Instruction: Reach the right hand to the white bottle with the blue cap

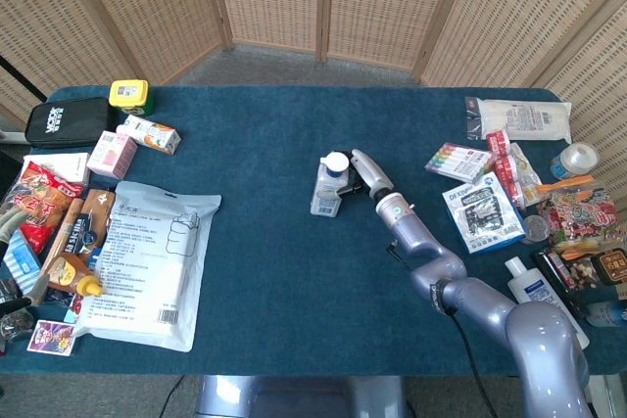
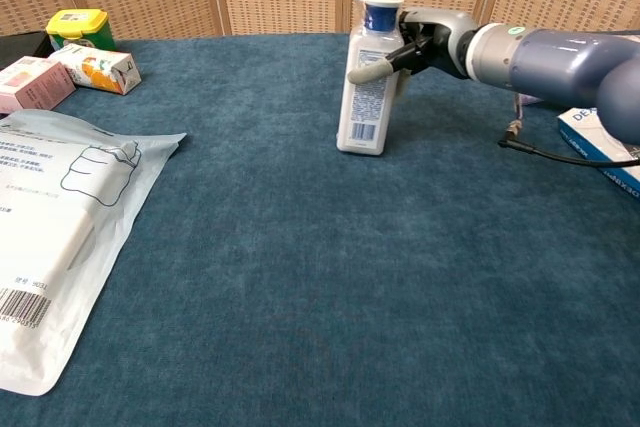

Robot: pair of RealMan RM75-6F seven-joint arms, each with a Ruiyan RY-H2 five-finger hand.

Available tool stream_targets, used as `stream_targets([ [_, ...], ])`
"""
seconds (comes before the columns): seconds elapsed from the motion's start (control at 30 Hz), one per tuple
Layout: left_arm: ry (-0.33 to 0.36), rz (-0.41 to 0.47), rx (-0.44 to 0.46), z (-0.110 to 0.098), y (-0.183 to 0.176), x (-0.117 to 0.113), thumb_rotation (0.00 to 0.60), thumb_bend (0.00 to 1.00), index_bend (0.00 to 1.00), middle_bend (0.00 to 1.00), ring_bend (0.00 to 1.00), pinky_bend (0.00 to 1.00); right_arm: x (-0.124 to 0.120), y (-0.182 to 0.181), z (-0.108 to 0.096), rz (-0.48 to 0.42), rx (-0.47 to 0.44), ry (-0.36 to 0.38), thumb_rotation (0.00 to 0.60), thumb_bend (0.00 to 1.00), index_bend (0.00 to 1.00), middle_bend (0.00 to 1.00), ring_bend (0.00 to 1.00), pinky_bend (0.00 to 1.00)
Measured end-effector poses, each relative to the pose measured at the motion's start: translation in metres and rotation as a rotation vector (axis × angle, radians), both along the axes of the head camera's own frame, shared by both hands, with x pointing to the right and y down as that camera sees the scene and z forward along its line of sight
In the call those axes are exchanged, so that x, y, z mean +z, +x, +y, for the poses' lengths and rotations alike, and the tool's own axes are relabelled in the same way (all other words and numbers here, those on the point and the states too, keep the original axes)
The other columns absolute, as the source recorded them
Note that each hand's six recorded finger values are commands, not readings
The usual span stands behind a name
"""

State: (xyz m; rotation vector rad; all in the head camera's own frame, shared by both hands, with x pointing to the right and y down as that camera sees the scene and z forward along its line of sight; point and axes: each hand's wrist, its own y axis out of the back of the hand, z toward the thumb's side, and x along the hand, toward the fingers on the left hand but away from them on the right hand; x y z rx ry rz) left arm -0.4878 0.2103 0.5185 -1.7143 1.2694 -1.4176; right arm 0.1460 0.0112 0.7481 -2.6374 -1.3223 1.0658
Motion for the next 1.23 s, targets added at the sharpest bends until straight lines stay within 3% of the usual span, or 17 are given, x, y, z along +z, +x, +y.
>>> stream_targets([
  [0.23,-0.021,0.015,0.002,0.002,0.002,0.009,0.600,0.35,0.08,0.00,0.00,0.00,-0.017,0.021,-0.001,-0.014,0.019,0.045,0.600,0.03,0.69,1.00,0.95,0.72],
  [0.43,-0.036,0.037,0.019,0.003,0.010,0.017,0.600,0.35,0.08,0.00,0.00,0.00,-0.052,0.029,-0.009,-0.050,0.029,0.108,0.600,0.03,0.68,1.00,0.95,0.73],
  [0.63,-0.046,0.060,0.035,0.006,0.018,0.023,0.600,0.35,0.08,0.00,0.00,0.00,-0.108,0.023,-0.024,-0.122,0.051,0.186,0.600,0.03,0.67,1.00,0.95,0.72],
  [0.97,-0.055,0.068,0.019,0.009,0.014,0.030,0.600,0.35,0.08,0.00,0.00,0.00,-0.225,0.005,-0.058,-0.281,0.127,0.330,0.600,0.02,0.67,1.00,0.95,0.72],
  [1.1,-0.055,0.073,0.029,0.008,0.016,0.032,0.600,0.35,0.08,0.00,0.00,0.00,-0.252,-0.002,-0.062,-0.292,0.135,0.369,0.600,0.02,0.67,1.00,0.95,0.72],
  [1.23,-0.056,0.079,0.030,0.008,0.016,0.033,0.600,0.35,0.08,0.00,0.00,0.00,-0.263,-0.006,-0.060,-0.293,0.131,0.380,0.600,0.02,0.67,1.00,0.95,0.73],
])
